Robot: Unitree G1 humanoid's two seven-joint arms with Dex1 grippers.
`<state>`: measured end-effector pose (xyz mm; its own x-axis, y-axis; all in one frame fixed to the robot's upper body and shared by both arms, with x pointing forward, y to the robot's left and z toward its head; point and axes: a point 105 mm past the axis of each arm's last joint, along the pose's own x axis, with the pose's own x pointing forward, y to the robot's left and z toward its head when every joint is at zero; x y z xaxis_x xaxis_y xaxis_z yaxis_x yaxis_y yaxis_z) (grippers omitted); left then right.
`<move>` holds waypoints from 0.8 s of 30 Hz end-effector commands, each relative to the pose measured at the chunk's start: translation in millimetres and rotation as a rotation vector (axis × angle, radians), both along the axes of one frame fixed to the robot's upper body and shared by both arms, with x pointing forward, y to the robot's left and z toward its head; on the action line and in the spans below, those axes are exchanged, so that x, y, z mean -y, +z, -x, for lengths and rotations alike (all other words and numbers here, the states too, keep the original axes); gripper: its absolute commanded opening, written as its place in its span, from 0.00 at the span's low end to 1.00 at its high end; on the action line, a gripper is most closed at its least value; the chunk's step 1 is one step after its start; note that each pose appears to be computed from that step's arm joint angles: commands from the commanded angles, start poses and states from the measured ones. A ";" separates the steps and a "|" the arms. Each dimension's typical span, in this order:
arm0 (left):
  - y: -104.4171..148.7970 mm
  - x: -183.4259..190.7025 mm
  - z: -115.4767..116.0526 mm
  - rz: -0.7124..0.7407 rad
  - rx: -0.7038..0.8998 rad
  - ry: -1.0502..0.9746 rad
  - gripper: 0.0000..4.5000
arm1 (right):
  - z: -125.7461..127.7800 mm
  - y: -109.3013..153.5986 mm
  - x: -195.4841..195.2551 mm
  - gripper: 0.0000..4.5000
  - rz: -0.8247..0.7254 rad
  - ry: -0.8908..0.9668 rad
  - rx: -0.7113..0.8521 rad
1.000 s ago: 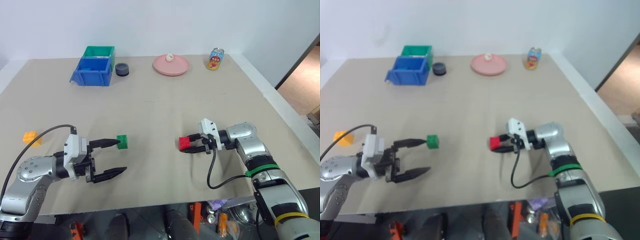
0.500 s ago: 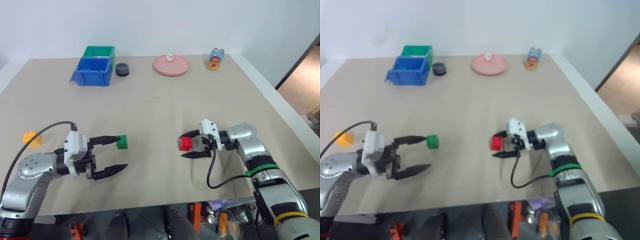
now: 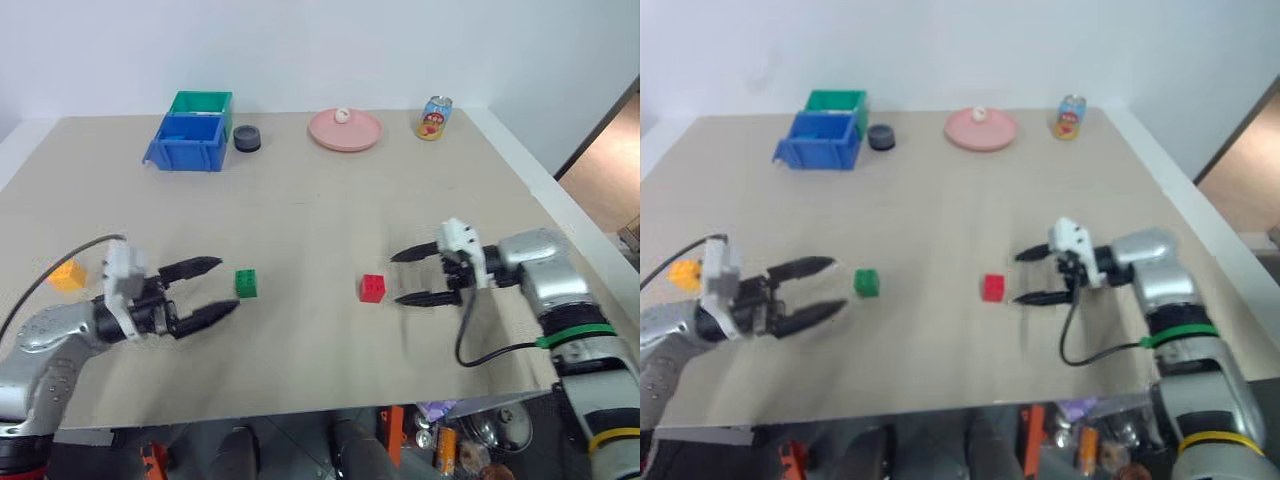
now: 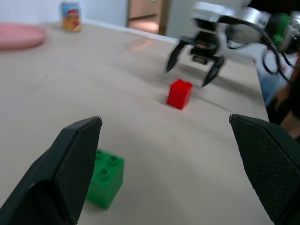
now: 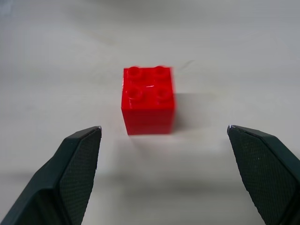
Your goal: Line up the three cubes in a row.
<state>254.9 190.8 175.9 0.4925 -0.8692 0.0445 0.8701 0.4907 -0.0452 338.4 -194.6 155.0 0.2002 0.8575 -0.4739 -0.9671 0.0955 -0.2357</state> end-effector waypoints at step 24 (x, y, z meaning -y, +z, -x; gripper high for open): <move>-64.5 8.8 -6.6 -0.159 -0.089 0.202 1.00 | 15.2 75.9 -46.8 0.99 -0.386 0.020 0.022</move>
<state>256.3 182.1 107.3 0.6278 -0.7638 -0.1496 0.7623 0.6422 -0.0800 327.3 -147.1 217.2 0.1860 0.9721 -0.1426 -0.9735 0.1627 -0.1608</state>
